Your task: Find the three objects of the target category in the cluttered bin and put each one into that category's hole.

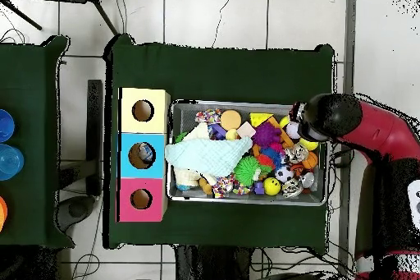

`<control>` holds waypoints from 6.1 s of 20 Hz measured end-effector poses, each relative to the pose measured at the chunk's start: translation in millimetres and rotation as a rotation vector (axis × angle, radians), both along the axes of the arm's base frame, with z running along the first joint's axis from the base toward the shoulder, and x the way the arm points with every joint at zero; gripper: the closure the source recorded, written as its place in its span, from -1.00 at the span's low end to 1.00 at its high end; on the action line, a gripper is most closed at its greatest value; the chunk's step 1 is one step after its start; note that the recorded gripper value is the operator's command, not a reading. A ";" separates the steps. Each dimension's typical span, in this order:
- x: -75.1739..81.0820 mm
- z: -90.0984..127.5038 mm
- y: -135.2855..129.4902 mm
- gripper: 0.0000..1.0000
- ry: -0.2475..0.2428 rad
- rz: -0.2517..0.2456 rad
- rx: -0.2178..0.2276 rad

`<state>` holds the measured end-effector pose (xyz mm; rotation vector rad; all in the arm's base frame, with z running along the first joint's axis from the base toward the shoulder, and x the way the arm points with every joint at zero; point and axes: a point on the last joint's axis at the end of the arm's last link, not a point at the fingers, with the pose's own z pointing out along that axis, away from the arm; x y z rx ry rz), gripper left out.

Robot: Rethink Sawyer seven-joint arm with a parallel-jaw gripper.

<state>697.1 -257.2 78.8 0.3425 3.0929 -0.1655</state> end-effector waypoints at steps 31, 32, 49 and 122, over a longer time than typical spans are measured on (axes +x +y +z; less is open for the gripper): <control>-28.4 7.3 69.3 1.00 0.078 0.035 0.037; -29.1 7.7 71.2 1.00 0.080 0.035 0.037; -17.1 52.0 119.9 1.00 0.057 0.048 0.018; -46.8 91.1 269.3 1.00 0.091 -0.061 0.033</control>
